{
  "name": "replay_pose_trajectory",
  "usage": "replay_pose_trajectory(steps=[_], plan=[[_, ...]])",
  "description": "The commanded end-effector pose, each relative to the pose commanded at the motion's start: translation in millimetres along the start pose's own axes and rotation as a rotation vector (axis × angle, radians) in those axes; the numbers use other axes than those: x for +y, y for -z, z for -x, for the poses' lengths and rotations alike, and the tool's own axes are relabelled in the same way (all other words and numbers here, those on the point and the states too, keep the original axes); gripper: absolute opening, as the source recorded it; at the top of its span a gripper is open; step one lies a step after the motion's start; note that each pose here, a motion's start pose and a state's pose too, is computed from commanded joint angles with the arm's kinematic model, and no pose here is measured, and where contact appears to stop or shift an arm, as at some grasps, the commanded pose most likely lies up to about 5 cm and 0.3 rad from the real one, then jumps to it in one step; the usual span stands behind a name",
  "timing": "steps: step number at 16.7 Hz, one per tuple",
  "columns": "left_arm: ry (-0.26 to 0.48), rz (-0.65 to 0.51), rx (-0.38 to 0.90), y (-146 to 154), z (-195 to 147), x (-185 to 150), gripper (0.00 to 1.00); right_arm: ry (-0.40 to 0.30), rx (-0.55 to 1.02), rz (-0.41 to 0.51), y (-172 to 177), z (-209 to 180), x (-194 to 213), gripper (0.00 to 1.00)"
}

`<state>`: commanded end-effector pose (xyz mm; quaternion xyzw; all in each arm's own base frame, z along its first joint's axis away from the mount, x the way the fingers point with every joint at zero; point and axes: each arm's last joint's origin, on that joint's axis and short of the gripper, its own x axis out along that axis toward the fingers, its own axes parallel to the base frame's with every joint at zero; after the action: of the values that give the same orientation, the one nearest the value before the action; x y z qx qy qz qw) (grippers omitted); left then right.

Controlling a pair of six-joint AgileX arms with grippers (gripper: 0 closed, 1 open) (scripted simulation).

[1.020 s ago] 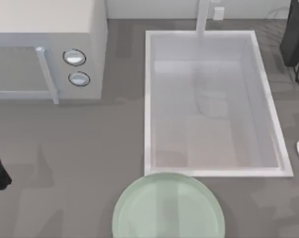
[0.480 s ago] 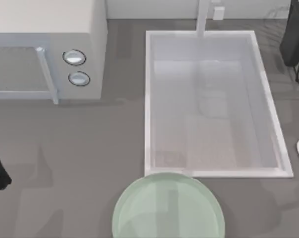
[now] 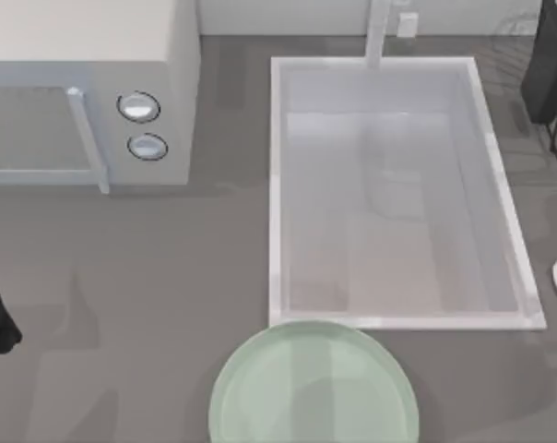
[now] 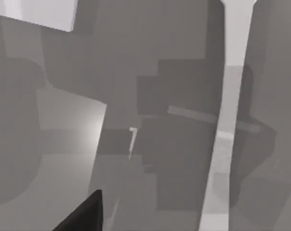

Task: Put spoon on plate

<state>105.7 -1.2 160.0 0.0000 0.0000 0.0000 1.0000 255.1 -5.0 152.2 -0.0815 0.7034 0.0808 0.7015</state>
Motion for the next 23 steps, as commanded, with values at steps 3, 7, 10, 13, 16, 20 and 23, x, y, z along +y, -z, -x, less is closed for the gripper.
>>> replay_pose_trajectory(steps=[3, 7, 10, 13, 16, 20, 23], plan=[[0.000, 0.000, 0.000, 0, 0, 0, 1.00, 0.003, -0.011, 0.000, 0, -36, 0, 1.00], [0.000, 0.000, 0.000, 0, 0, 0, 1.00, -0.001, 0.002, 0.001, 5, -59, 1, 1.00], [0.000, 0.000, 0.000, 0, 0, 0, 1.00, -0.001, 0.002, 0.001, 5, -59, 1, 1.00], [0.000, 0.000, 0.000, 0, 0, 0, 1.00, -0.001, 0.002, 0.001, 5, -59, 1, 0.77], [0.000, 0.000, 0.000, 0, 0, 0, 1.00, -0.001, 0.002, 0.001, 5, -59, 1, 0.55], [0.000, 0.000, 0.000, 0, 0, 0, 1.00, -0.001, 0.002, 0.001, 5, -59, 1, 0.25], [0.000, 0.000, 0.000, 0, 0, 0, 1.00, -0.001, 0.002, 0.001, 5, -59, 1, 0.02]])
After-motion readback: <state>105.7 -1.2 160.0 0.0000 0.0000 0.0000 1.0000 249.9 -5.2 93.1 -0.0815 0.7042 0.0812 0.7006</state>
